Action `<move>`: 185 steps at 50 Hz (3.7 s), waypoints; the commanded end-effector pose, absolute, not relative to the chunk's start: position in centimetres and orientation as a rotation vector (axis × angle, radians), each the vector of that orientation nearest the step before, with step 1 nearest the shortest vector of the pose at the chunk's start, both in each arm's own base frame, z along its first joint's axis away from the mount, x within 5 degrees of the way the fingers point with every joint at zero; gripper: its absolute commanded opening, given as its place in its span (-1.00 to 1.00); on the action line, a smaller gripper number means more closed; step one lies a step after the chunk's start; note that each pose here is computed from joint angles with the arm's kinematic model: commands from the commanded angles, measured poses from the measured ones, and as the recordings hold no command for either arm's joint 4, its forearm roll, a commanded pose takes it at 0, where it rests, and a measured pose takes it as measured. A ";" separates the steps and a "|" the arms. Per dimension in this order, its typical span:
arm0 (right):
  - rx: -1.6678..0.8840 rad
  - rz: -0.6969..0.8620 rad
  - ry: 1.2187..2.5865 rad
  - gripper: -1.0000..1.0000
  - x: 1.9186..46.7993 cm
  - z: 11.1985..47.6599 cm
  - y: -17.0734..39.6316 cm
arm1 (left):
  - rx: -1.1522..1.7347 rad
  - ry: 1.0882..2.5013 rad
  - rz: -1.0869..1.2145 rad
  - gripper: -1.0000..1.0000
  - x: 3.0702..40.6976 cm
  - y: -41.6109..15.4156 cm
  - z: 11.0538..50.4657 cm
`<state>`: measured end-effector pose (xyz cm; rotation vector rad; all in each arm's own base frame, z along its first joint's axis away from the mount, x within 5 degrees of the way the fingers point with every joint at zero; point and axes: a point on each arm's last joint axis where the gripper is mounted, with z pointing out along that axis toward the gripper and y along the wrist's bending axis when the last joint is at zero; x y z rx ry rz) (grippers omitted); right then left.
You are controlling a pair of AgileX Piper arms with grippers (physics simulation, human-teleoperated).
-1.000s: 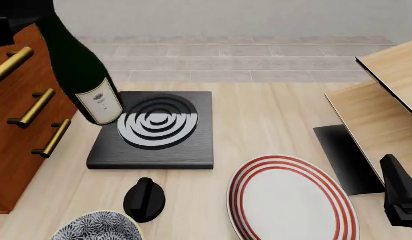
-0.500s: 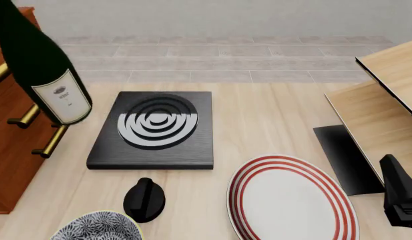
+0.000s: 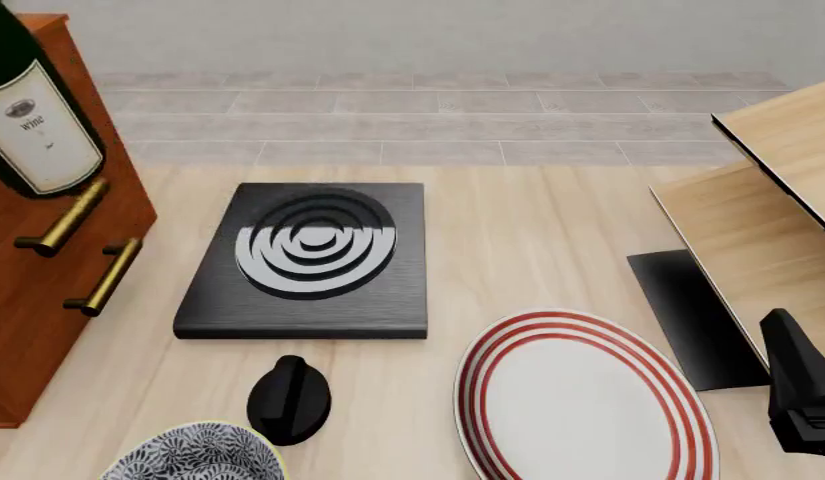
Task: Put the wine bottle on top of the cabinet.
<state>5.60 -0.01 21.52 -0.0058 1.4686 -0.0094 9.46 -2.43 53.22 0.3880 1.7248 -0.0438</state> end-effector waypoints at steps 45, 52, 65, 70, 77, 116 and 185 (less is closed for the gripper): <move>-0.006 -0.009 1.469 1.00 5.6 21.5 0.0 | 0.091 1.692 0.303 -1.00 10.2 1.5 56.2; -0.006 -0.009 1.469 1.00 5.6 21.5 0.0 | 0.034 1.701 0.322 -1.00 10.8 2.1 56.4; -0.006 -0.009 1.468 1.00 5.6 21.5 0.0 | -0.066 1.691 0.368 -1.00 11.4 3.3 56.7; -0.006 -0.009 1.468 1.00 5.6 21.5 0.0 | -0.081 1.699 0.387 -1.00 11.7 3.7 56.8; -0.006 -0.009 1.469 1.00 5.6 21.5 0.0 | -0.109 1.718 0.407 -1.00 12.4 4.3 55.7; -0.006 -0.009 1.469 1.00 5.6 21.5 0.0 | -0.240 1.752 0.482 -1.00 16.7 8.4 51.3; -0.006 -0.009 1.468 1.00 5.6 21.5 0.0 | -0.161 1.799 0.446 1.00 18.7 7.9 50.8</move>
